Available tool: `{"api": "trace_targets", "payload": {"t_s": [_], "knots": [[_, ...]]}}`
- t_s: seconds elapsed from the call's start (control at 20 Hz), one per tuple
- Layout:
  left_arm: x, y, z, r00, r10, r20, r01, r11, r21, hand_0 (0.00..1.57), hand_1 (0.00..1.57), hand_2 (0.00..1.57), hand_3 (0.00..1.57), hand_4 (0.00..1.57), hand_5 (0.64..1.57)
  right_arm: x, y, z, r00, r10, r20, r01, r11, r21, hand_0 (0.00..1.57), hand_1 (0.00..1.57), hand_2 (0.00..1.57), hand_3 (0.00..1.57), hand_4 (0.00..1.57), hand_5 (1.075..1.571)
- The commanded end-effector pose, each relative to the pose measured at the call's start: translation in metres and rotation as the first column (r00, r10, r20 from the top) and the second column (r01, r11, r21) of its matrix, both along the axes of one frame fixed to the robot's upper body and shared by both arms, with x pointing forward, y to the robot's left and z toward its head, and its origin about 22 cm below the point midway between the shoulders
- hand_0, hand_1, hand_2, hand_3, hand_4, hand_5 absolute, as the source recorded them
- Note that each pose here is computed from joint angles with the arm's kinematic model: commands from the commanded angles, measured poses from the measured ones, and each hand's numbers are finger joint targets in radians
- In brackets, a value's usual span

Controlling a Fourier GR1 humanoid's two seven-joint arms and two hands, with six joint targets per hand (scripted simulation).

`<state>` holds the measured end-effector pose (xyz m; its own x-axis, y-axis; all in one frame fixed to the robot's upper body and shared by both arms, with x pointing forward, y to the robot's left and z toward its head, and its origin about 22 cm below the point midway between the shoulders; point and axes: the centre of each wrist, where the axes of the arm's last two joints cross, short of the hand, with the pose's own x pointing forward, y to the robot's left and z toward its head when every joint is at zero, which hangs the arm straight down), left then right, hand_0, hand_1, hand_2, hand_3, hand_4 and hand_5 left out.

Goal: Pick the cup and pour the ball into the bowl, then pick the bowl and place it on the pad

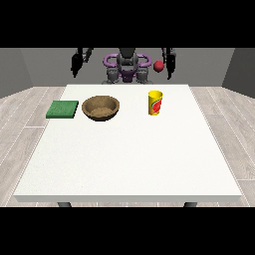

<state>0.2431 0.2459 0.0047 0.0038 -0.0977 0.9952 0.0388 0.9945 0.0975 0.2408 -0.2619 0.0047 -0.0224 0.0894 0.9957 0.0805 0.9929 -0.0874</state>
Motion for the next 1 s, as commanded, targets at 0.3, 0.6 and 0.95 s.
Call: {"api": "trace_targets", "payload": {"t_s": [0.3, 0.6, 0.95], "knots": [[-0.004, -0.005, 0.030, 0.992, 0.064, -0.109, -0.084, 0.978, -0.189, 0.00, 0.00, 0.00, 0.00, 0.66, 1.566, -0.012, 0.005, 0.025, 0.987, 0.059, -0.151, -0.038, 0.990, 0.135, 0.00, 0.00, 0.00, 0.00, 0.87, 1.533], [-0.003, -0.009, 0.068, 0.984, 0.103, -0.144, -0.132, 0.968, -0.213, 0.00, 0.00, 0.00, 0.00, 0.62, 1.564, -0.025, 0.016, 0.071, 0.975, 0.086, -0.203, -0.051, 0.984, 0.168, 0.00, 0.00, 0.00, 0.00, 0.86, 1.531], [0.019, -0.031, 0.109, 0.996, 0.056, 0.069, -0.044, 0.987, -0.156, 0.00, 0.00, 0.00, 0.00, 0.60, 1.556, -0.012, 0.019, 0.108, 0.999, 0.027, 0.024, -0.030, 0.990, 0.138, 0.00, 0.00, 0.00, 0.00, 0.76, 1.551]]}}
